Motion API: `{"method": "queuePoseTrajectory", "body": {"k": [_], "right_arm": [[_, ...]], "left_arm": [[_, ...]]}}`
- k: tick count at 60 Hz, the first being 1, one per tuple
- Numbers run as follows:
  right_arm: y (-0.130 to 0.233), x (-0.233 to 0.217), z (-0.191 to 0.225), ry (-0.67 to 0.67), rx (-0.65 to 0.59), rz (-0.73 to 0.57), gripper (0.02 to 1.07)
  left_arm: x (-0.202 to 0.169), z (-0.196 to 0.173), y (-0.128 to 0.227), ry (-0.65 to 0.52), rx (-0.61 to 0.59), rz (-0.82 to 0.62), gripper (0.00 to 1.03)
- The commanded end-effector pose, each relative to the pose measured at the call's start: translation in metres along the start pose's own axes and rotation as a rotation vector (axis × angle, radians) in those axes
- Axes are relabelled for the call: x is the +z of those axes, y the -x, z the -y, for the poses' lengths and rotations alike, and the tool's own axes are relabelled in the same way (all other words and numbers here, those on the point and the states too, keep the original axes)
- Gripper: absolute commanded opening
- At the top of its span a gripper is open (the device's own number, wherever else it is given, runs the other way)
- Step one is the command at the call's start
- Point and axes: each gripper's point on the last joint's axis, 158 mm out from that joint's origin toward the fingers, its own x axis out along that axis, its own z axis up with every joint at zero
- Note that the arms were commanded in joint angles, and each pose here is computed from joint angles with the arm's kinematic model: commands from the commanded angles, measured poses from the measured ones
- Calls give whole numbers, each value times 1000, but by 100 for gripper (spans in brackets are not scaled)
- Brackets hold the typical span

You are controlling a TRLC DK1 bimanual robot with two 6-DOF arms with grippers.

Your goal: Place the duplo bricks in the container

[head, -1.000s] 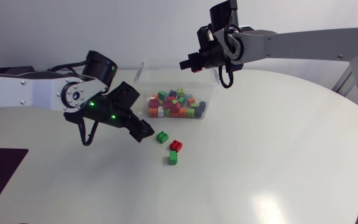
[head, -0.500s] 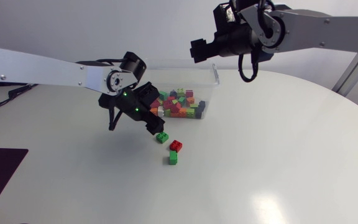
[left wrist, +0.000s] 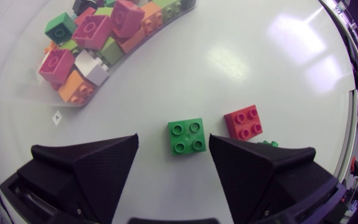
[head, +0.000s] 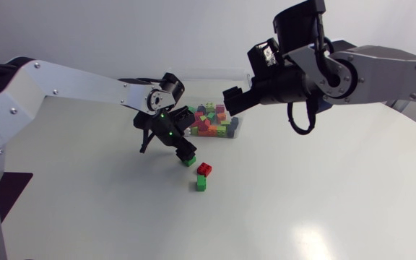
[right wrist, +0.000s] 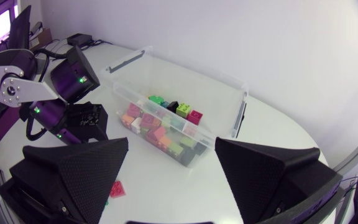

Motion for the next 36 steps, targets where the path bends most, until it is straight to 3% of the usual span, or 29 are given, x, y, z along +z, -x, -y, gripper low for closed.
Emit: {"method": "queuePoseTrajectory", "body": {"k": [1, 14, 27, 32, 36], "right_arm": [[1, -17, -9, 25, 17, -36, 103], [2, -36, -23, 43, 40, -71, 103], [6, -60, -39, 83, 88, -109, 103], [2, -75, -54, 92, 162, -141, 103], [-5, -89, -62, 105, 207, -182, 103]], "left_arm": [[-2, 6, -11, -38, -13, -26, 74], [-8, 11, -22, -41, -26, -50, 73], [-12, 12, -29, -32, -35, -64, 45], [-14, 14, -34, -17, -49, -65, 27], [-14, 17, -36, -14, -68, -53, 25]]}}
